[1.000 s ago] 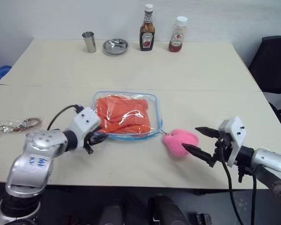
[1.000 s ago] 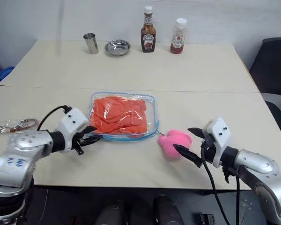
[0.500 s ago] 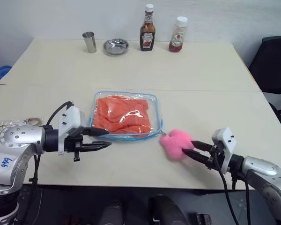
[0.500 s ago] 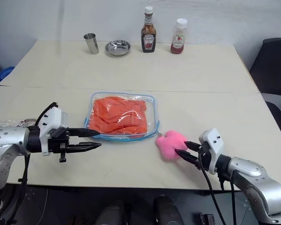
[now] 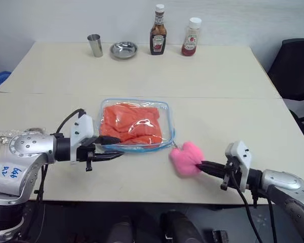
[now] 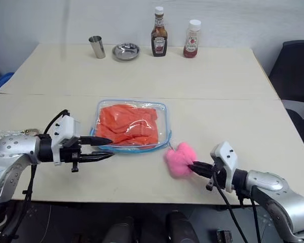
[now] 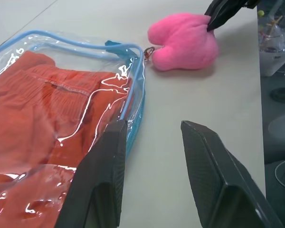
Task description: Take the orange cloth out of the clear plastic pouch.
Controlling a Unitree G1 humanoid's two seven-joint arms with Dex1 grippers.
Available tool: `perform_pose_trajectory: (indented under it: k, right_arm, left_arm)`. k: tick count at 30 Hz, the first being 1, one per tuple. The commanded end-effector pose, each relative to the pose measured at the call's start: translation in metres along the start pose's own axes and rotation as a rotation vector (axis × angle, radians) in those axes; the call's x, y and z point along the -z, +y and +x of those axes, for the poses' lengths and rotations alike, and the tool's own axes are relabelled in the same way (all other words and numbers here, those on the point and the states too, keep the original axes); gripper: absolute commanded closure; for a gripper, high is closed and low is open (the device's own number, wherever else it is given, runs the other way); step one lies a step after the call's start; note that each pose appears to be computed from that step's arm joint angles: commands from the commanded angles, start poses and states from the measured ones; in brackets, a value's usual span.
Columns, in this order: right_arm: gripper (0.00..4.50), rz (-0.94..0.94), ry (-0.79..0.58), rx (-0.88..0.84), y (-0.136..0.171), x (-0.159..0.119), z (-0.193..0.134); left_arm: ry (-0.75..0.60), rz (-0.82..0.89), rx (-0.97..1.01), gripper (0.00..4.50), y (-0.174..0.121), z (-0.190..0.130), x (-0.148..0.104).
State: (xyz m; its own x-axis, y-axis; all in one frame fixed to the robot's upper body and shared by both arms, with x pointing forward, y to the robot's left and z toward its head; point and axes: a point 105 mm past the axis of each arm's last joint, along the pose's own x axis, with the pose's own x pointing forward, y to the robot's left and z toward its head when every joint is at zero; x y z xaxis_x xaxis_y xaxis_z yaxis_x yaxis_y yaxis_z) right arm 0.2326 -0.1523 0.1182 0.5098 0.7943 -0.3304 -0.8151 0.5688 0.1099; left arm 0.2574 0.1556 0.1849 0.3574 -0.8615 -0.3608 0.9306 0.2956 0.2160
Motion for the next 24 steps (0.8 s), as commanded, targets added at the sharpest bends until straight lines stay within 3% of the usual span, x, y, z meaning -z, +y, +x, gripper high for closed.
perform_pose_trajectory:
  k: [1,7,12,15,20,24]
  right_arm:
    - [4.40,0.042,-0.007,-0.133,0.025,-0.006,0.009]
    - [4.40,0.090,0.034,-0.260,0.045,-0.005,0.031]
    - [4.40,0.102,0.073,-0.250,0.042,0.009,0.047]
    - [3.74,0.134,0.077,-0.230,0.040,0.013,0.052]
    - [2.07,0.138,0.062,-0.238,0.045,0.010,0.044]
    - [0.74,0.027,0.075,-0.185,0.042,0.003,0.030]
  left_arm:
    - [-0.016,0.045,0.005,2.59,0.000,0.005,-0.009]
    - [-0.006,0.066,0.039,2.59,0.000,0.014,-0.010]
    - [-0.022,0.073,0.058,2.59,0.001,0.021,-0.015]
    - [-0.024,0.088,0.085,2.59,-0.001,0.027,-0.017]
    - [-0.023,0.098,0.144,2.59,-0.009,0.034,-0.017]
    - [-0.014,0.134,0.254,2.59,-0.021,0.049,-0.018]
